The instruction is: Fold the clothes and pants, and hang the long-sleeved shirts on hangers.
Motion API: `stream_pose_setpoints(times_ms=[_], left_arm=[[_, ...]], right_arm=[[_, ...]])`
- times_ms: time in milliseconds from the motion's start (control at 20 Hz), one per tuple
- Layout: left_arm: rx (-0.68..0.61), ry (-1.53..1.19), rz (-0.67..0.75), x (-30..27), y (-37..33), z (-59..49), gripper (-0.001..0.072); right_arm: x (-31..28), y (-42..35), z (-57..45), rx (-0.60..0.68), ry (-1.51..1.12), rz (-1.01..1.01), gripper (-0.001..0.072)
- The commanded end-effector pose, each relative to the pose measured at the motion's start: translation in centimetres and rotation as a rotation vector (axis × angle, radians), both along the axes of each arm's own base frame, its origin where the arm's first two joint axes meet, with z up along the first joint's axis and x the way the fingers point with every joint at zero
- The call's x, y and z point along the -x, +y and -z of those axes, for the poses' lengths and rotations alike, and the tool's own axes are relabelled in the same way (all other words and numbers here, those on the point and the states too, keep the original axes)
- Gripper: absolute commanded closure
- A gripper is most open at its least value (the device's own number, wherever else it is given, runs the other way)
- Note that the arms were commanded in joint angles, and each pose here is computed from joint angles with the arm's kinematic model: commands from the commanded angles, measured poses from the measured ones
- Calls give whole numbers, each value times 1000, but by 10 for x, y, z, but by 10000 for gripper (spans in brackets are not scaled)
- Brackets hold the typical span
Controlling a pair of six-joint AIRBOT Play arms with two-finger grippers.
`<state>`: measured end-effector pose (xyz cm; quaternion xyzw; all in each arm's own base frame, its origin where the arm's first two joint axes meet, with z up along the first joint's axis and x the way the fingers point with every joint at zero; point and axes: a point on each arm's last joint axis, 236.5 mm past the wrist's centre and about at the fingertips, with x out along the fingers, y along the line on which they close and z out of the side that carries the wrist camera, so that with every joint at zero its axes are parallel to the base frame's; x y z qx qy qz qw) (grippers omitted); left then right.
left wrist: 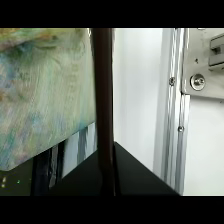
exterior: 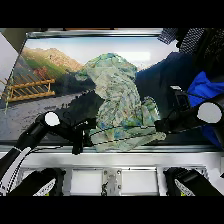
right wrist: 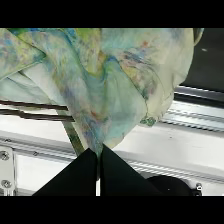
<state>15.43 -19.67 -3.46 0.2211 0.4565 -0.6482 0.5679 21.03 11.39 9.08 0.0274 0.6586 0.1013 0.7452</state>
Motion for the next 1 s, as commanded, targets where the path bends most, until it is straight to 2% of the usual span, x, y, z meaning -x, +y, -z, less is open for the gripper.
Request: stream_pose_setpoints(times_ms=[0,400,850,950], left_arm=[[17,-3,6,0,-3,-2,701],[66,-138,21,-39,-17,-48,701],[70,-63,21,-73,-37,-53,701],[106,-42,-1,-76,-46,-53,701]], right_arm=[[-6,6,-16,-19,-26,-29,699],[-31,16,-83,-32,-76,-60,699],[-48,49,-108,-81,-158,-139,699],[-51,63,-108,-96,-179,-170,699]])
